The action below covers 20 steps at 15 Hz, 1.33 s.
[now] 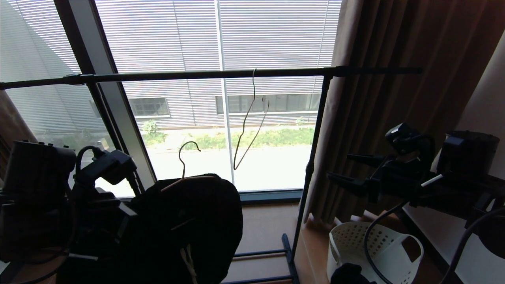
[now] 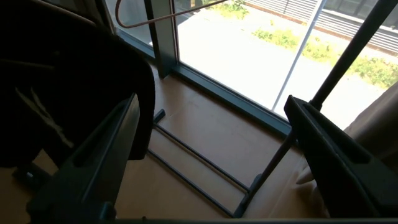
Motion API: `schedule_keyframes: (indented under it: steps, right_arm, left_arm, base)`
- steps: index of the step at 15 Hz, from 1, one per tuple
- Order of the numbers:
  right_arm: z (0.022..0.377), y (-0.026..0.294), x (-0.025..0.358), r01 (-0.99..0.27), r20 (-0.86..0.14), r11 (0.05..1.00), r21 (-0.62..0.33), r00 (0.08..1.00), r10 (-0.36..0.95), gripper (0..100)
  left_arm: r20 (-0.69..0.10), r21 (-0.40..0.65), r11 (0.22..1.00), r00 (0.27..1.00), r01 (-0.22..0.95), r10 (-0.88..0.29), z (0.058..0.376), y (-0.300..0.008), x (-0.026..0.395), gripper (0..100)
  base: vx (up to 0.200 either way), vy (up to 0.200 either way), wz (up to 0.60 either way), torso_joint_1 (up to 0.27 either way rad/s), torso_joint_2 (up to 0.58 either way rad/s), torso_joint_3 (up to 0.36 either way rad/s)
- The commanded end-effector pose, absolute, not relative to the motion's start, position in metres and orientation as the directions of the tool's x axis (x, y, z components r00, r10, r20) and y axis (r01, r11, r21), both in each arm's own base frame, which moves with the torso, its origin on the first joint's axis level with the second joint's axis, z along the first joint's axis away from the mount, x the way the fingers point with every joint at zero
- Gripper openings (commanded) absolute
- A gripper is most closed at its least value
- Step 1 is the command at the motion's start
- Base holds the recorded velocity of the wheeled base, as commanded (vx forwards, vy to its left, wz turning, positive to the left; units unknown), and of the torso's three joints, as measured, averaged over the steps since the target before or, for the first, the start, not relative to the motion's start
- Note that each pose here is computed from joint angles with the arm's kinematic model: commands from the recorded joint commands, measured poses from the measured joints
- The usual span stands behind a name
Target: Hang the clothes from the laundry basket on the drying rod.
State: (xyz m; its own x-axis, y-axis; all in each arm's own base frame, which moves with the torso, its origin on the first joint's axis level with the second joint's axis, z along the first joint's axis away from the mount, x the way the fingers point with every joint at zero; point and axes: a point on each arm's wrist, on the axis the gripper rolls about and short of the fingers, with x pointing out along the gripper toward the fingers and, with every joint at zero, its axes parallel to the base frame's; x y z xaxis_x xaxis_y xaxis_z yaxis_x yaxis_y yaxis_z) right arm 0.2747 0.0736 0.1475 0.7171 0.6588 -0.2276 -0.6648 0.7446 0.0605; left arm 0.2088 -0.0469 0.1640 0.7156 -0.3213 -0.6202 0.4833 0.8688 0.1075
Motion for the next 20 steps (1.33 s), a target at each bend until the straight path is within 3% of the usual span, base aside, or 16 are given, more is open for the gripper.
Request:
schedule_keyframes:
  steps: [1, 4, 7, 10, 20]
  right_arm:
    - [0.147, 0.074, 0.275, -0.665, -0.230, 0.744, 0.061, 0.716, 0.659, 100]
    - [0.148, 0.074, 0.276, -0.665, -0.224, 0.744, 0.060, 0.718, 0.659, 100]
    - [0.149, 0.073, 0.276, -0.656, -0.223, 0.753, 0.055, 0.727, 0.649, 100]
    - [0.145, 0.070, 0.276, -0.612, -0.216, 0.790, 0.034, 0.768, 0.604, 100]
    - [0.138, 0.064, 0.275, -0.596, -0.156, 0.803, -0.017, 0.794, 0.587, 100]
  left_arm:
    - [-0.565, 0.081, 0.905, 0.768, 0.417, -0.303, 0.172, -0.040, 0.212, 0]
    - [-0.454, 0.053, 0.935, 0.843, 0.350, -0.290, 0.183, -0.035, 0.222, 0]
    - [-0.405, 0.042, 0.951, 0.875, 0.307, -0.265, 0.188, -0.028, 0.229, 0]
    - [-0.419, -0.014, 0.958, 0.869, 0.286, -0.266, 0.174, -0.028, 0.227, 0]
    - [-0.400, 0.006, 0.951, 0.873, 0.309, -0.281, 0.171, -0.033, 0.225, 0]
  base:
    - [0.000, 0.000, 0.00, 0.000, 0.00, 0.000]
    - [0.000, 0.000, 0.00, 0.000, 0.00, 0.000]
    - [0.000, 0.000, 0.00, 0.000, 0.00, 0.000]
    - [0.000, 0.000, 0.00, 0.000, 0.00, 0.000]
    - [0.000, 0.000, 0.00, 0.106, -0.25, -0.145]
